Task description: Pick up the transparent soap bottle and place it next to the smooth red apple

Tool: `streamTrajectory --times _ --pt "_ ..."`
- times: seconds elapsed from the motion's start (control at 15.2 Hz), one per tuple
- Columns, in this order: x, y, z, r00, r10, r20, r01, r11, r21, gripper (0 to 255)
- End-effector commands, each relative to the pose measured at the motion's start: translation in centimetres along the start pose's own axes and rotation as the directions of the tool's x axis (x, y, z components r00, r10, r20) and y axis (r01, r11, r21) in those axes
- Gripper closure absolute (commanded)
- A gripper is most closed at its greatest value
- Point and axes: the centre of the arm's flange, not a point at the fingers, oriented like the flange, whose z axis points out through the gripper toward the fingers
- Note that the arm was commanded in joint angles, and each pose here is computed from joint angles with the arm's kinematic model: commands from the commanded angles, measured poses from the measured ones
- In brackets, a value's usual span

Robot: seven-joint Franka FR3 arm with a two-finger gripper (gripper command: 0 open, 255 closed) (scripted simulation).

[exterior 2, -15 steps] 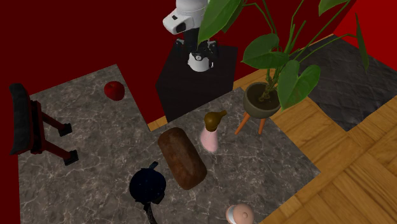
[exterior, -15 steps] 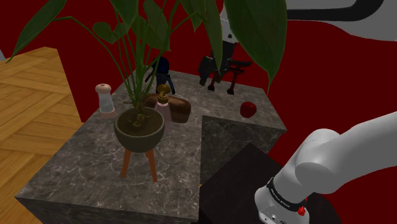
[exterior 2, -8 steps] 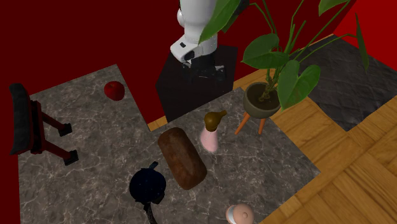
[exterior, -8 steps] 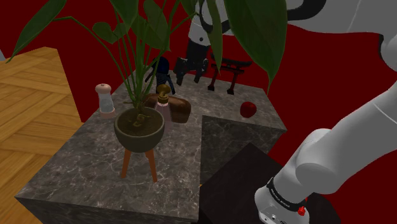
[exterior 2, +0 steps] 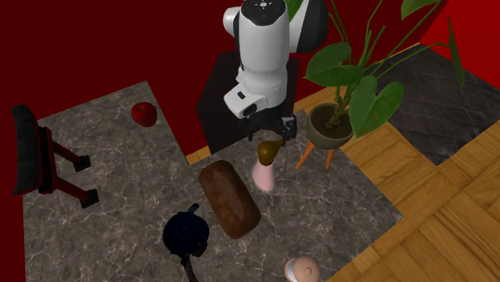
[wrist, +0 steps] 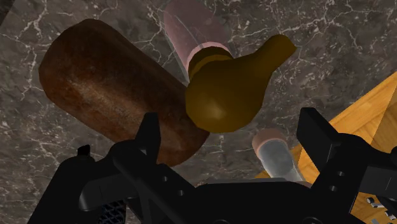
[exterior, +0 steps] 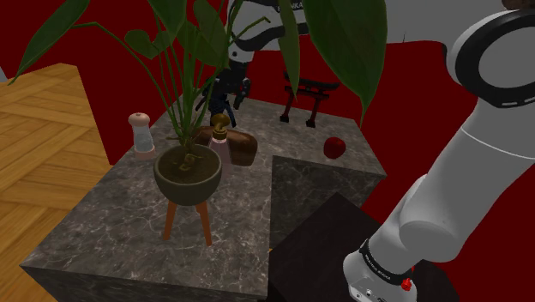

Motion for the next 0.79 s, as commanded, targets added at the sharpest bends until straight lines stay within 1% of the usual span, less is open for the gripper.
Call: streamTrajectory --times 0.0,0.4,0.73 --pt "0.2 -0.3 1.1 1.0 0.001 -0.002 -0.001 1.0 0.0 0" --pt "0.2 -0.3 4.0 1.0 0.001 -0.002 -0.001 1.0 0.0 0" --pt "0.2 -0.3 4.0 1.0 0.001 -0.002 -0.001 1.0 0.0 0"
